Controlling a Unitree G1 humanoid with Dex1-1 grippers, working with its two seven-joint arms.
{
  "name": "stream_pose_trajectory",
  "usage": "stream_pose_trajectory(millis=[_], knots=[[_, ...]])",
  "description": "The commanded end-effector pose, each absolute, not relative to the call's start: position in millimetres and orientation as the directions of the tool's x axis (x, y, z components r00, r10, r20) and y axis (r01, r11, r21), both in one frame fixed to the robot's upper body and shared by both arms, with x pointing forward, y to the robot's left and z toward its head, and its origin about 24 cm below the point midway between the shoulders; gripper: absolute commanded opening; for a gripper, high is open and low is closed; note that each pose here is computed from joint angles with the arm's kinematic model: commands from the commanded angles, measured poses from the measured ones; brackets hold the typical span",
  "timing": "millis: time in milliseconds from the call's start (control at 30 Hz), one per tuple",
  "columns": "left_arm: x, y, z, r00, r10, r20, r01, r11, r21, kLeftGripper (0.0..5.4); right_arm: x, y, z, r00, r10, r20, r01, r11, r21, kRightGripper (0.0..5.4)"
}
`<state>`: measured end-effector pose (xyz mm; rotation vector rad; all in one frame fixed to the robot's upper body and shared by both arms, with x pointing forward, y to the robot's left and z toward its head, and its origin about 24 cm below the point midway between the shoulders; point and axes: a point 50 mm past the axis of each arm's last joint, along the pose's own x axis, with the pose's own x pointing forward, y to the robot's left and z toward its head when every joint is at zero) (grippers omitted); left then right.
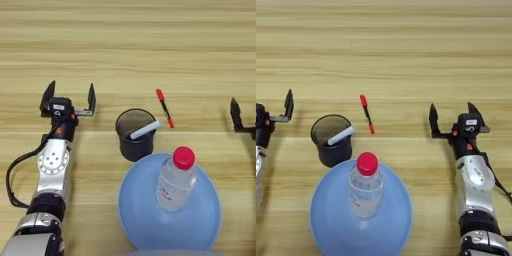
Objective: Move the objects on the table
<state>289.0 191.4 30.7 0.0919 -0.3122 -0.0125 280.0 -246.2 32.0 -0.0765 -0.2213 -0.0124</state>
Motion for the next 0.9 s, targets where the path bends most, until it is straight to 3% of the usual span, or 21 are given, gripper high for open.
stream_pose_trajectory(millis=[33, 433, 633, 767, 900], knots=[[292.1, 191.8, 33.5, 0.95, -0.034, 0.31, 0.003, 0.995, 0.101, 5.4, 281.5, -243.6, 33.6, 0.973, 0.018, 0.231, 0.016, 0.989, -0.145, 5.38], [292.9, 191.2, 32.6, 0.952, -0.035, 0.305, 0.004, 0.995, 0.103, 5.4, 282.1, -242.7, 32.2, 0.972, 0.016, 0.235, 0.023, 0.987, -0.162, 5.38], [293.3, 188.9, 31.9, 0.952, -0.036, 0.303, 0.005, 0.995, 0.104, 5.4, 285.3, -246.2, 35.1, 0.971, 0.015, 0.237, 0.007, 0.996, -0.093, 5.38], [292.8, 188.4, 32.0, 0.952, -0.037, 0.305, 0.005, 0.994, 0.105, 5.4, 292.7, -238.9, 53.8, 0.952, 0.078, 0.296, -0.058, 0.995, -0.078, 5.38], [292.7, 188.0, 32.3, 0.951, -0.037, 0.307, 0.005, 0.994, 0.106, 5.4, 294.3, -216.7, 86.1, 0.887, 0.275, 0.372, -0.241, 0.961, -0.135, 5.38]])
